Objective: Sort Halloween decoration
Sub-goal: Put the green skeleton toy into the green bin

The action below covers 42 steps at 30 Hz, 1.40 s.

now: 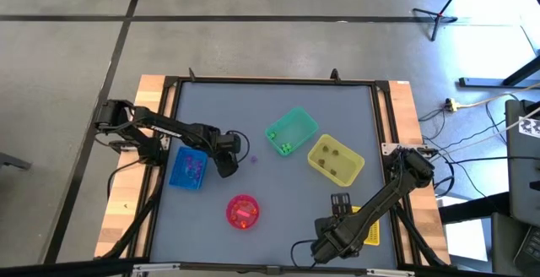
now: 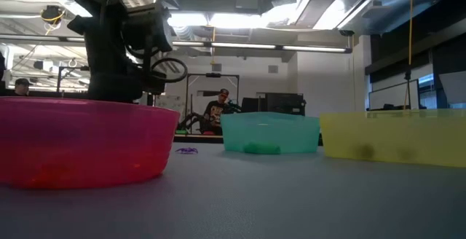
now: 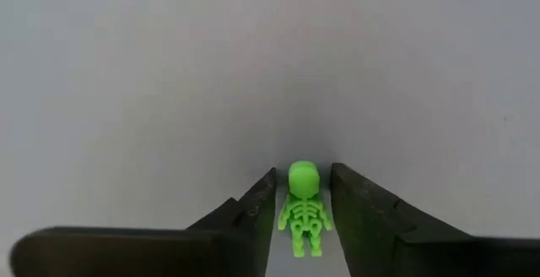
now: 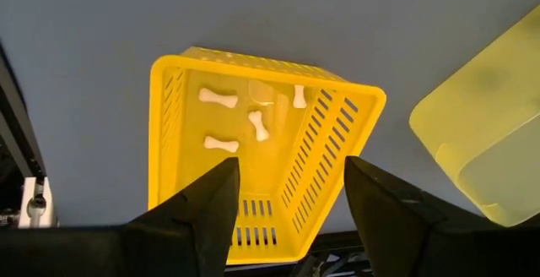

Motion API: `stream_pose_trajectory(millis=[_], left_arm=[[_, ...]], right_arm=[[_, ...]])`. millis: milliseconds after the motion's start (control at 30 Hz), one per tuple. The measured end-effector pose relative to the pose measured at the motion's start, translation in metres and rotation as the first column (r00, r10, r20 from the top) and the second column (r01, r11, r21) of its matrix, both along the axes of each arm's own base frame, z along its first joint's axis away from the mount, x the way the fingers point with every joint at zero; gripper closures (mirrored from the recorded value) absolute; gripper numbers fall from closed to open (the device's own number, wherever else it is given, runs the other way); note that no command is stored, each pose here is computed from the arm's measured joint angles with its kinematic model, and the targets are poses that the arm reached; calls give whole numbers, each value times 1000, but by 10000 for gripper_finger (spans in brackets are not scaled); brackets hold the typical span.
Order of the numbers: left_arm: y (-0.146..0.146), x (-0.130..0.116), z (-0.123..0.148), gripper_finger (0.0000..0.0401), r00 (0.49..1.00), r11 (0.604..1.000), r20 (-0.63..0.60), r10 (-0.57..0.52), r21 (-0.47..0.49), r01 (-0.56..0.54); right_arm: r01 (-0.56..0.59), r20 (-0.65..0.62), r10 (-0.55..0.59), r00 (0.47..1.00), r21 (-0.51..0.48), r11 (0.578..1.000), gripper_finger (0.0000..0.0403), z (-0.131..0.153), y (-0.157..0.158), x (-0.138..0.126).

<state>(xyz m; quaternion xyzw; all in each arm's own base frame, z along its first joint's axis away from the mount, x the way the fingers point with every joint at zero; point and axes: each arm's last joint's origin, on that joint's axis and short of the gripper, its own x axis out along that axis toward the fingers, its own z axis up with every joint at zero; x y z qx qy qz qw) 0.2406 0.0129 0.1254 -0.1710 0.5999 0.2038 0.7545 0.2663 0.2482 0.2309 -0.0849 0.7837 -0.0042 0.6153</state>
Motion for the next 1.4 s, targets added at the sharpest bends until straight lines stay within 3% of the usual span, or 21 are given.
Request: stream_pose_trajectory(millis=[600, 1033, 1233, 1400], left_arm=[[0, 11, 10, 373, 999, 1000, 27, -23, 1, 23], [1, 34, 34, 377, 991, 1000, 128, -27, 7, 27], [2, 55, 56, 376, 959, 1000, 281, -29, 15, 26], [3, 75, 76, 376, 871, 999, 490, -35, 41, 17]], right_arm=[[0, 9, 0, 1000, 8, 1000, 189, 0, 1, 1], [-5, 25, 5, 1000, -1, 1000, 189, 0, 1, 1], [-5, 25, 5, 1000, -2, 1000, 189, 0, 1, 1], [-5, 26, 5, 1000, -2, 1000, 189, 0, 1, 1]])
